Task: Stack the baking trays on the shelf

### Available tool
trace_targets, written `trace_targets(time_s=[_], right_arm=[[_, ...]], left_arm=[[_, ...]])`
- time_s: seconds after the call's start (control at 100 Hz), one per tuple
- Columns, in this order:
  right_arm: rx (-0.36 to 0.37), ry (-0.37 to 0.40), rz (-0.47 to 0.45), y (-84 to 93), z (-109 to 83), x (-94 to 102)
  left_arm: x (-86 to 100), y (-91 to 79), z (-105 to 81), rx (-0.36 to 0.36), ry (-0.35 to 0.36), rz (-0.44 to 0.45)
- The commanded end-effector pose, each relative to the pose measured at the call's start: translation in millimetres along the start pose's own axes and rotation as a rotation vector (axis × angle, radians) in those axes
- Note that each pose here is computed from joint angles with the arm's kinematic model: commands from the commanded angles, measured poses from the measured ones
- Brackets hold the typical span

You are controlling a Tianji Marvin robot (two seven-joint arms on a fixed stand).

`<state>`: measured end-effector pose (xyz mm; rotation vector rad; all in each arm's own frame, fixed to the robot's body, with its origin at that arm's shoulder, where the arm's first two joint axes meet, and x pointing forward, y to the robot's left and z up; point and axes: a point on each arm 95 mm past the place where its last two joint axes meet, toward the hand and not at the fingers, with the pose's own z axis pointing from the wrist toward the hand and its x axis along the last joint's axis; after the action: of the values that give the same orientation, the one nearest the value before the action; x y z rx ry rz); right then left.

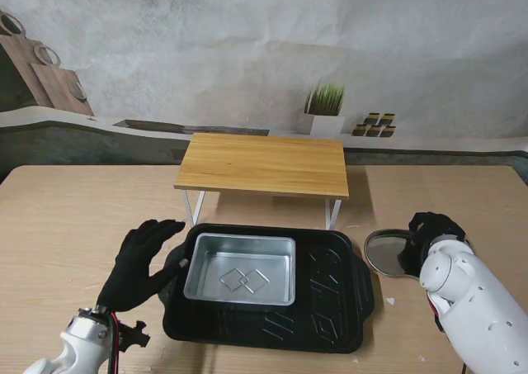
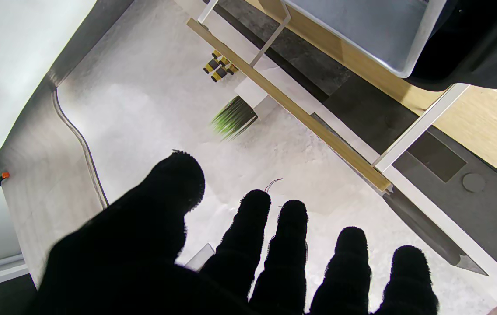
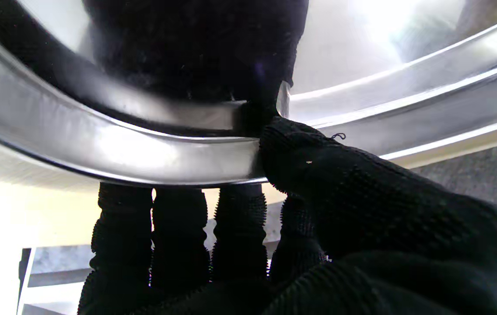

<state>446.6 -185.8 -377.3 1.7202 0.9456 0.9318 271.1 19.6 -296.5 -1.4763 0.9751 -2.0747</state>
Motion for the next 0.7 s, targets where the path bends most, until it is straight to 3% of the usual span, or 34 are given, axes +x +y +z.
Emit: trace_targets(time_s=[0.0,0.2,0.69], right_arm=[[0.027,0.013,0.018,-3.4,-3.8,3.2],[0.076,0.031,0.061,2.2,-10.0,2.5],[0.098,0.04,0.227,11.9,-24.5,-3.0]], left_arm=[[1.0,1.2,-0.3,-0.012,0.001,-0.007],[1.0,0.9,-0.4,-0.01,0.002,-0.009],[0.1,-1.4,-0.8,-0.006,0.008,-0.016]])
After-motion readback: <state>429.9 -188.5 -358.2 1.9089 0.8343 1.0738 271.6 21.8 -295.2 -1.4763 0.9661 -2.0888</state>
